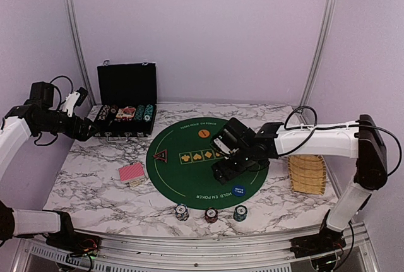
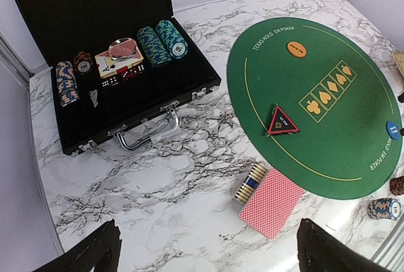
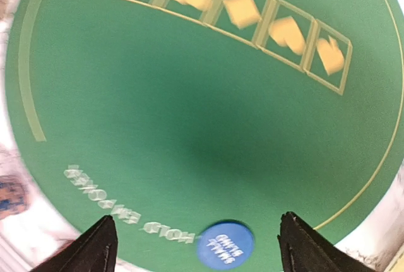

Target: Distribute texas hold em gaming equipment

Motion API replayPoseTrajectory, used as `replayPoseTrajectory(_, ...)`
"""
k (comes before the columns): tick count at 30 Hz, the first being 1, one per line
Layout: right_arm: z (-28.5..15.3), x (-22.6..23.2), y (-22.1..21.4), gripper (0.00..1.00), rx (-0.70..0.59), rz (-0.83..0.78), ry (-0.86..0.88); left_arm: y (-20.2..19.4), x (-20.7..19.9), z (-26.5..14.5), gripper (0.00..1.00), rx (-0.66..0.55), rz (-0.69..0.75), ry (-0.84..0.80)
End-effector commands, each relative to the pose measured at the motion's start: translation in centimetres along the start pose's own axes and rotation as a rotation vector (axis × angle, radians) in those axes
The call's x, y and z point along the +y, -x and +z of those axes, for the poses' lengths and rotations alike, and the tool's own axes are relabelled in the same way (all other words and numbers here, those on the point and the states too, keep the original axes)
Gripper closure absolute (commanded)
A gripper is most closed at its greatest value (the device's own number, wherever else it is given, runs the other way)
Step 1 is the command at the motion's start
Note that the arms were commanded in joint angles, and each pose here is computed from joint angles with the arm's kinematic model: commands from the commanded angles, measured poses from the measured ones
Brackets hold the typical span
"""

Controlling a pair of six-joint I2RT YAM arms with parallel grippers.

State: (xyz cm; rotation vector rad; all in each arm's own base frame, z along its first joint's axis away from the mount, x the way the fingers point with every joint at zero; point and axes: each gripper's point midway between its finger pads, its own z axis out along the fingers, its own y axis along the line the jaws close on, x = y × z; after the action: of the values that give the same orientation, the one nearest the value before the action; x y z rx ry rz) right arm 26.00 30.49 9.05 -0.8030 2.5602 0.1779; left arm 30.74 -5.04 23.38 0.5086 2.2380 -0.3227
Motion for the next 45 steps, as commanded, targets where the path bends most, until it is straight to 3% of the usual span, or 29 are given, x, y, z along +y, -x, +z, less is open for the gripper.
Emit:
replayPoseTrajectory(1, -4.4, 5.1, 2.4, 0.08, -0.072, -0.073, 0.111, -0.1, -0.2, -0.4, 0.01, 0.006, -0.001, -0.007)
replayPoseTrajectory(6, -5.2, 10.2, 2.8, 0.01, -0.067, -0.150, 0.214, -0.1, -0.2, -0.3, 0.01, 0.010, -0.011, -0.010)
replayPoseTrajectory(16, -2.0, 17.3, 0.8, 0.01, 0.038, -0.307, 0.245, 0.1, 0.0, -0.5, 0.01, 0.006, -0.011, 0.004)
replayPoseTrajectory(31, -0.3, 19.9, -1.2, 0.01, 0.106, -0.365, 0.261, -0.2, -0.2, -0.7, 0.01, 0.003, 0.005, 0.003)
replayPoseTrajectory(45, 1.3, 19.8, -1.9, 0.21, 0.137, -0.380, 0.235, -0.1, -0.4, -0.9, 0.01, -0.001, 0.016, 0.004)
